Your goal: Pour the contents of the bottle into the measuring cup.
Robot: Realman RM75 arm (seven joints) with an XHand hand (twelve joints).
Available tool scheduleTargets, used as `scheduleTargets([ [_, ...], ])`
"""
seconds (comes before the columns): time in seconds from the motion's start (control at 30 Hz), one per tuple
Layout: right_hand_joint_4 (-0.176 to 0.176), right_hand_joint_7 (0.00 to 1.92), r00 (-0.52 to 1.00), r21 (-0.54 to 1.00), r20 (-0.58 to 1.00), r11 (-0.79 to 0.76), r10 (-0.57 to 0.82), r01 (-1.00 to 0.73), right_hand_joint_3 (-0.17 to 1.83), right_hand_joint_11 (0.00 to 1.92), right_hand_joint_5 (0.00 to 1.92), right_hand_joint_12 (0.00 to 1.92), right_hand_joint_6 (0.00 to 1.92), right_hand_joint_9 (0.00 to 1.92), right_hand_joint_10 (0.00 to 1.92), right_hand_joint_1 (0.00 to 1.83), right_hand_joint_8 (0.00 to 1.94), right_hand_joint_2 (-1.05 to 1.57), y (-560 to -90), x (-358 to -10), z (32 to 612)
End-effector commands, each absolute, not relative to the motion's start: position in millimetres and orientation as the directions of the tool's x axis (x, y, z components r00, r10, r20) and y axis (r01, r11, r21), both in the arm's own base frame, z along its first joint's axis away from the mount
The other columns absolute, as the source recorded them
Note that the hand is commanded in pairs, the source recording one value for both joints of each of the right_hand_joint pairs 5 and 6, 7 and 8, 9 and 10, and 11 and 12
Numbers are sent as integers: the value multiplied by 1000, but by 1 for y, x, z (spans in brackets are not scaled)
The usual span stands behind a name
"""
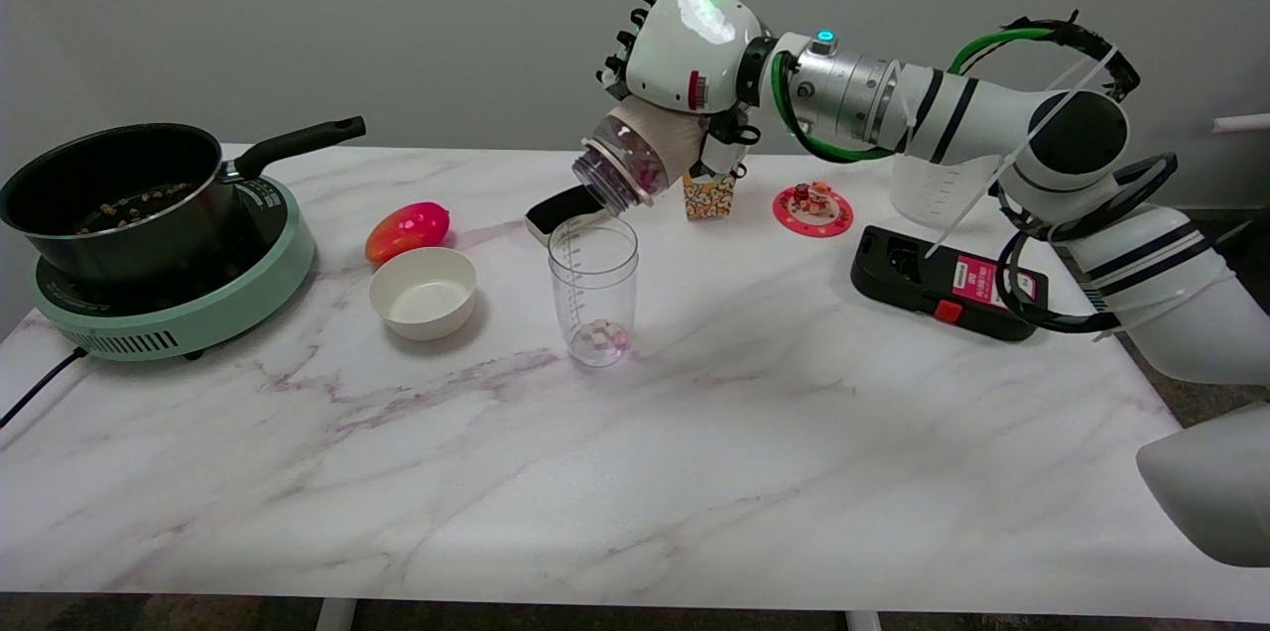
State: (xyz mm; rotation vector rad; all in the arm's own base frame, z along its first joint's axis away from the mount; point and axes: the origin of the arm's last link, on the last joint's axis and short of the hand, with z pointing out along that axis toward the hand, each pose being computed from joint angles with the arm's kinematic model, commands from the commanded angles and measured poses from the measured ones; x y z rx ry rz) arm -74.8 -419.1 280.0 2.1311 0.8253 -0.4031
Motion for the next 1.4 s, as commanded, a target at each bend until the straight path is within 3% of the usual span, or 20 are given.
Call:
scheduleTargets([
  [0.03, 0, 1592, 719, 539, -545, -477, 431, 694, 847, 1226, 1824, 1226, 1824, 1445, 1445, 1501, 1592, 1065, -421, -74, 274],
  [1.4, 0, 1591, 735, 569, -540, -466, 409, 678, 841, 1226, 1833, 1226, 1833, 1443, 1443, 1491, 1591, 1084, -419, -82, 281],
])
